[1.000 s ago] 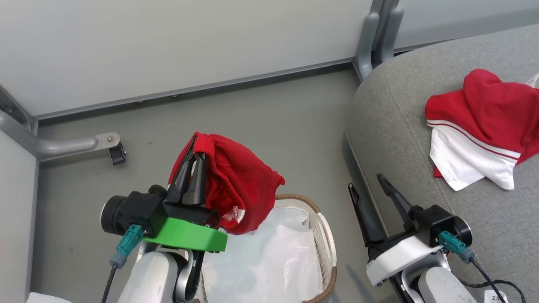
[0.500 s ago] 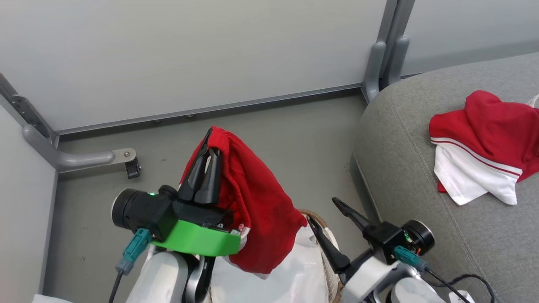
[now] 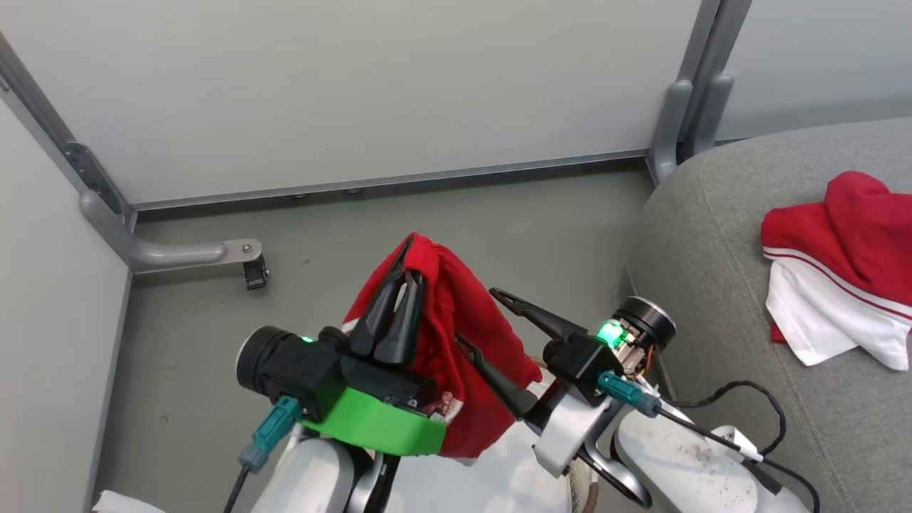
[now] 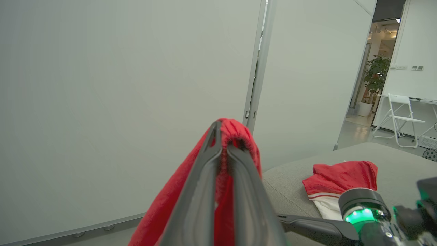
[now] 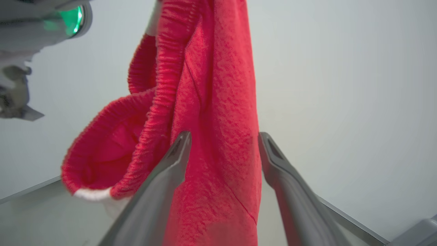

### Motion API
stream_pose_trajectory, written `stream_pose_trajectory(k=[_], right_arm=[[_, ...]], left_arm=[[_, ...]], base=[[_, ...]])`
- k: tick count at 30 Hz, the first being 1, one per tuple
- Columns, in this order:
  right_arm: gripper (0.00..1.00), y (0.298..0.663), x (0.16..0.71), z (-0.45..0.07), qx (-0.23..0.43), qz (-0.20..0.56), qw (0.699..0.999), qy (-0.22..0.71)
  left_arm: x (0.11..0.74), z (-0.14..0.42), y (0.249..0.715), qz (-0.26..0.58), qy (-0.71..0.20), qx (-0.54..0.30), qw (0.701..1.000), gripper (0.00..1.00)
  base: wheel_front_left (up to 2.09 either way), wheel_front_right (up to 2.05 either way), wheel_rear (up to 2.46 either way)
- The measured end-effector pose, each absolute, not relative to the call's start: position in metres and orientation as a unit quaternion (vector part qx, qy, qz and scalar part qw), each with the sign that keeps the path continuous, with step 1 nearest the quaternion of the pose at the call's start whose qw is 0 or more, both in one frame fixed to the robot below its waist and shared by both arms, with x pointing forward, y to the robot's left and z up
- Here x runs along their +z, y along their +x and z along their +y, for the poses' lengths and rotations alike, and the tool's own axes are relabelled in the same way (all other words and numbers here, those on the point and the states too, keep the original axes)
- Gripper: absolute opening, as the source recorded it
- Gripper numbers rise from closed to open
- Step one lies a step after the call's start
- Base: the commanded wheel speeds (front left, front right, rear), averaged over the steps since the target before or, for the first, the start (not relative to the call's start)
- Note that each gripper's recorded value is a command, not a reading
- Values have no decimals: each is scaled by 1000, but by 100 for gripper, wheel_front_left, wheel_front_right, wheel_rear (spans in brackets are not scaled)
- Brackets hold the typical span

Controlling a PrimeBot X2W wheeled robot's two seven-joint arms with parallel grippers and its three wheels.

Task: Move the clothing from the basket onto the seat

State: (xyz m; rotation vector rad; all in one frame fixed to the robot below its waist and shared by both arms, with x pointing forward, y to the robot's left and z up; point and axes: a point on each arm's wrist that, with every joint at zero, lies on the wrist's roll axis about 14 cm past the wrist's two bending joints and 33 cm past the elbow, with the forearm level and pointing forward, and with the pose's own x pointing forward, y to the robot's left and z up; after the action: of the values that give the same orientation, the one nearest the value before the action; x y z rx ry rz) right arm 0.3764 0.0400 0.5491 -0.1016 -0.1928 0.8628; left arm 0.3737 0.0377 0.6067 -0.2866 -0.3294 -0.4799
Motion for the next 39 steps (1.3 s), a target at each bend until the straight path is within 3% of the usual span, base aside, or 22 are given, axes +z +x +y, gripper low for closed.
stream_pose_trajectory(k=[9, 10, 12, 23, 24, 26, 27, 37, 39], right_arm=[[100, 372, 527, 58, 448, -60, 889, -74], [78, 372, 525, 60, 451, -56, 888, -72], [0, 371, 520, 65, 454, -44, 888, -62], [0, 378, 518, 54, 428, -26, 903, -14], [0, 379, 518, 50, 421, -26, 907, -10], [0, 380, 517, 39, 405, -22, 914, 0], [0, 380, 516, 34, 396, -21, 918, 4], [0, 385, 524, -51, 265, -38, 962, 52], [0, 385, 530, -84, 214, -48, 974, 58]], left_arm=[[607, 21, 359, -158, -146, -266, 940, 0], [607, 20, 357, -158, -147, -268, 939, 0], [608, 19, 355, -158, -150, -270, 938, 0], [608, 24, 359, -159, -150, -260, 941, 0], [607, 24, 361, -158, -150, -259, 941, 4], [603, 22, 365, -151, -149, -260, 942, 84], [600, 20, 366, -147, -148, -261, 942, 100], [580, -16, 384, -115, -145, -305, 934, 100], [573, -35, 387, -102, -150, -330, 926, 100]], base=[[0, 0, 0], [0, 0, 0], [0, 0, 0], [0, 0, 0], [0, 0, 0], [0, 0, 0], [0, 0, 0], [0, 0, 0], [0, 0, 0]])
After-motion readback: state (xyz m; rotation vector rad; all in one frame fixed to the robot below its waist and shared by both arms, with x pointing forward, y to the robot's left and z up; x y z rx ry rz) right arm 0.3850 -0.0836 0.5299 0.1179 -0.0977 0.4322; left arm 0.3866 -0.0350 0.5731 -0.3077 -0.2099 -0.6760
